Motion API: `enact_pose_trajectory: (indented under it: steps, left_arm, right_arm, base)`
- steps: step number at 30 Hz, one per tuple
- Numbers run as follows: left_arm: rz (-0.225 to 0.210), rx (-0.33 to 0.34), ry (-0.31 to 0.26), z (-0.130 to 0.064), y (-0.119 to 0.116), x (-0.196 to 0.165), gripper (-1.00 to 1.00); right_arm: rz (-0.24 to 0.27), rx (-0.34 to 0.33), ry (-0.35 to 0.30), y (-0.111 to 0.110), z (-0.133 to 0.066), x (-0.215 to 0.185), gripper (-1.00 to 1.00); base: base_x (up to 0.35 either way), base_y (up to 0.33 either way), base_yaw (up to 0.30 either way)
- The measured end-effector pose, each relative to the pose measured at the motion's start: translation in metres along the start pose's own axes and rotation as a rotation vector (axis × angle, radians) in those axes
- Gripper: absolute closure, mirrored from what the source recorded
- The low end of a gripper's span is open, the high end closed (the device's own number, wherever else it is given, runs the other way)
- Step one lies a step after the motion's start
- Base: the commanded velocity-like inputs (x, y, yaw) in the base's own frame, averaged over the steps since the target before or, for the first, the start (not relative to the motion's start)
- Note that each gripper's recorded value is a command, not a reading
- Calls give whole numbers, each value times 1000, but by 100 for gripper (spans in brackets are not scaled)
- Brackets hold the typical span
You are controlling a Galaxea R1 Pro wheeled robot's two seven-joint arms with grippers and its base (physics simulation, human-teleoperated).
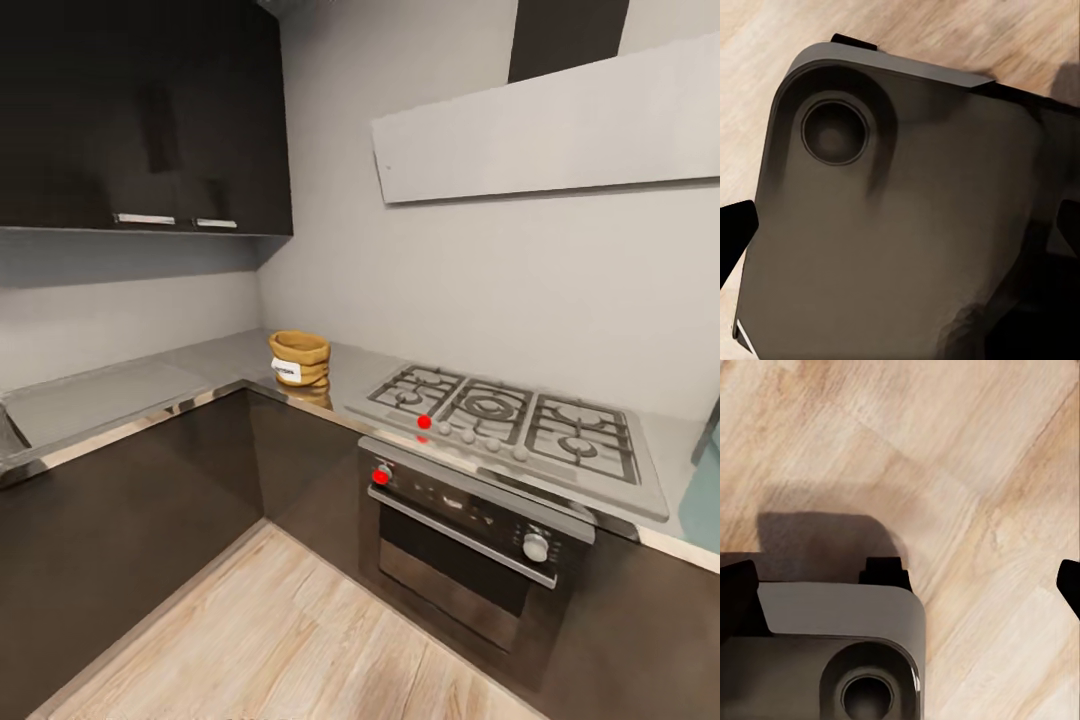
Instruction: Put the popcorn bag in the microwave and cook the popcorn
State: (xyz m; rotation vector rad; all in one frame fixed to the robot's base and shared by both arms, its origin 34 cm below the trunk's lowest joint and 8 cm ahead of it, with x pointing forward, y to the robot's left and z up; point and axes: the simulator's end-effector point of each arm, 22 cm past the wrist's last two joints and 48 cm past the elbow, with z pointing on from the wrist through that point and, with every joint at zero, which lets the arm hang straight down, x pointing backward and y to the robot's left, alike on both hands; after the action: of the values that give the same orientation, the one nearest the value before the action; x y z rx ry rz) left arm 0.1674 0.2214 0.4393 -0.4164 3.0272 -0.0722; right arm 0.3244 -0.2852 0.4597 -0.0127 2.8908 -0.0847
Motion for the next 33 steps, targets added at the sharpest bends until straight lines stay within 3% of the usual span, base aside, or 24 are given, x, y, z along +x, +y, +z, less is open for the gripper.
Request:
enact_pose_trajectory:
  steps: [16, 19, 24, 33]
  left_arm:
    - [0, 5, -6, 0, -3, -2, -100]
    - [0, 5, -6, 0, -3, -2, -100]
    - [0, 4, -6, 0, -2, -2, -100]
    - [0, 3, -6, 0, -1, -2, -100]
  right_arm:
    - [0, 2, -7, -1, -1, -3, -100]
    - [-26, -2, -7, 0, -1, -3, -100]
    - [-78, -2, -11, 0, -1, -3, -100]
    - [-86, -1, -9, -1, -1, -3, -100]
  base:
    - [0, 0, 251]
    - [37, 0, 29]
    - [264, 0, 3]
    - [320, 0, 0]
